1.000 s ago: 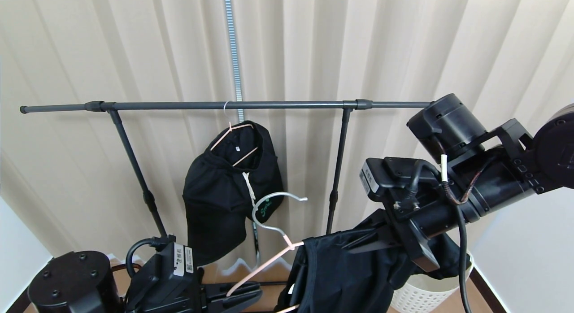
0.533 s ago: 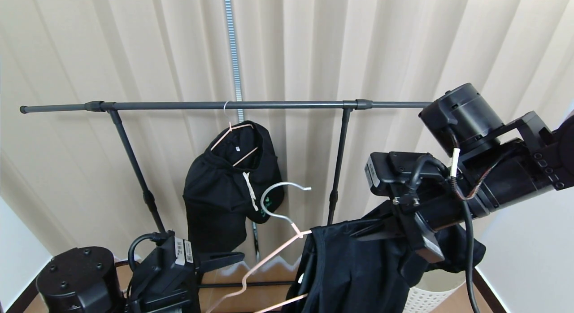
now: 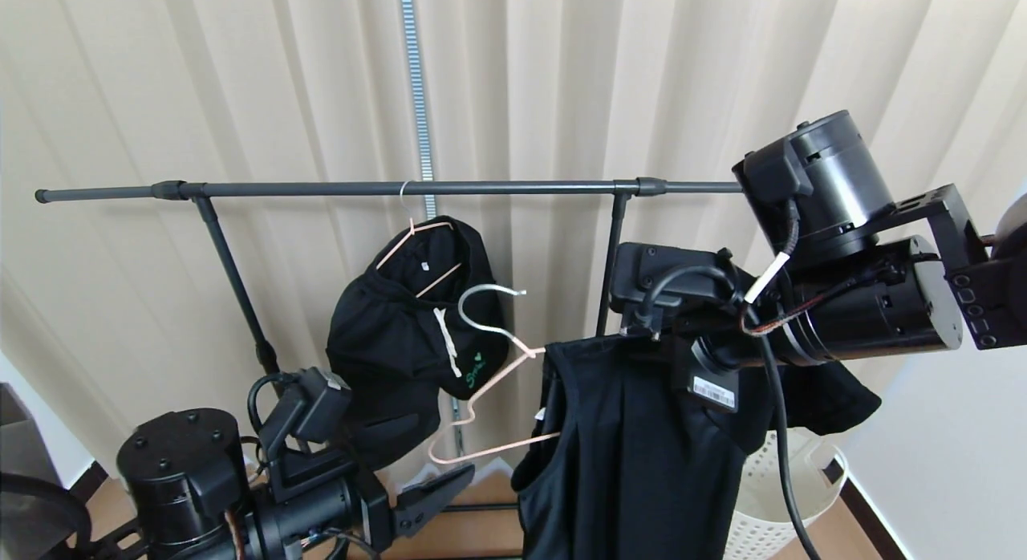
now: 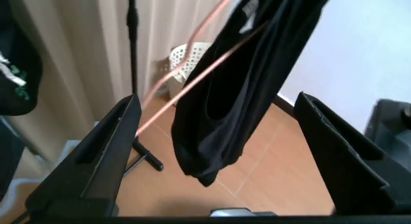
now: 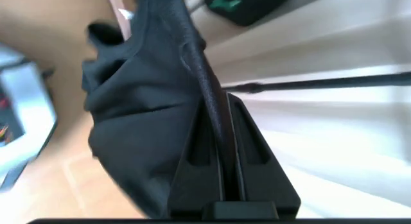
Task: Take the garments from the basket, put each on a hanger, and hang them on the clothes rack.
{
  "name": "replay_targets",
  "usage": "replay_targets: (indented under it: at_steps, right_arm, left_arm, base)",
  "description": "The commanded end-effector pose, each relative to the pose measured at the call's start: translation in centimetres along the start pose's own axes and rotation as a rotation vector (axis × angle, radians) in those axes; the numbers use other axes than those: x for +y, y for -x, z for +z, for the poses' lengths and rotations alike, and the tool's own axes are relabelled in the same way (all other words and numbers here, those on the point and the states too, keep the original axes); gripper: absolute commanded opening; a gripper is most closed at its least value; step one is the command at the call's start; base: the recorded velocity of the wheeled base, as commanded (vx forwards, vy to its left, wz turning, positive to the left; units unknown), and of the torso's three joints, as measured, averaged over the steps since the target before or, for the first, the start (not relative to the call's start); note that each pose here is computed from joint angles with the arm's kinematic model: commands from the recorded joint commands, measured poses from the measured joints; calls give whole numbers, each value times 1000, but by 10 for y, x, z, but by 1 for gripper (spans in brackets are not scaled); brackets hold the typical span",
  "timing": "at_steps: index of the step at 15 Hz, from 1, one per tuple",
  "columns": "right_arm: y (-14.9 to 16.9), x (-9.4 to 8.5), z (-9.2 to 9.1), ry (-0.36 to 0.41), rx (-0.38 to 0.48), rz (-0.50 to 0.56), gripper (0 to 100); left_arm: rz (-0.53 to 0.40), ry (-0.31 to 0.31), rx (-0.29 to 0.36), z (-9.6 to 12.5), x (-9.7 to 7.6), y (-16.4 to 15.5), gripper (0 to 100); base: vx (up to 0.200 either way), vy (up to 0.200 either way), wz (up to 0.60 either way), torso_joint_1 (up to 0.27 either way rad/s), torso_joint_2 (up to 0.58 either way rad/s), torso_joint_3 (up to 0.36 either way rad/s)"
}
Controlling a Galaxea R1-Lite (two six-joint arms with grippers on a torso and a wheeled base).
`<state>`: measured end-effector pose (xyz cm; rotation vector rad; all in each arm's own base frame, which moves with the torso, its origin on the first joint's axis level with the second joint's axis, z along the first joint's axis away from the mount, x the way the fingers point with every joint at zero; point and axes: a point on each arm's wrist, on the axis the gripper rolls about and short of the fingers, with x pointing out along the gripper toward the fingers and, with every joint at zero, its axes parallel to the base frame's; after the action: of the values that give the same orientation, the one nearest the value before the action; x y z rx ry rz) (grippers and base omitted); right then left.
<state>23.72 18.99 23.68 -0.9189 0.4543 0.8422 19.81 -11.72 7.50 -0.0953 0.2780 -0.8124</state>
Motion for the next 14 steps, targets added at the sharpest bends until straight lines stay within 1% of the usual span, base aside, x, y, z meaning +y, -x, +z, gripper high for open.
replay_targets:
  at_steps: [1,3,4,5,8,10,13,14]
  right_arm:
    - [2,1,4,-14,-24,-18,0]
    - [11,-2,7,-72,-69,-48,0]
    - [12,-2,7,-80,-71,-48,0]
    - [16,0,5,-88,-77,-48,0]
    - [19,9,4,-109,-78,-26,0]
    - [22,11,2,-108,-78,-23,0]
    - [24,11,2,-109,-82,-26,0]
    - [25,11,2,-109,-81,-28,0]
  left_arm:
    - [53,-8,17,-8,-4,-23,100]
    - [88,-10,24,-13,-5,-35,100]
    - [96,-10,26,-14,-5,-37,100]
    - [153,-12,18,-15,-2,-45,100]
    - [267,-18,-8,-18,0,-63,100]
    - [278,-17,-10,-19,1,-65,100]
    - [255,-23,10,-23,-7,-66,100]
    - [250,-24,7,-22,-8,-66,100]
  base:
    - [0,0,0,0,0,0]
    - [0,0,0,0,0,0]
    - [0,0,0,0,0,0]
    - [0,0,0,0,0,0]
    - [0,0,0,0,0,0]
    - [0,0,0,0,0,0]
    - [0,0,0,0,0,0]
    - [0,0,0,0,0,0]
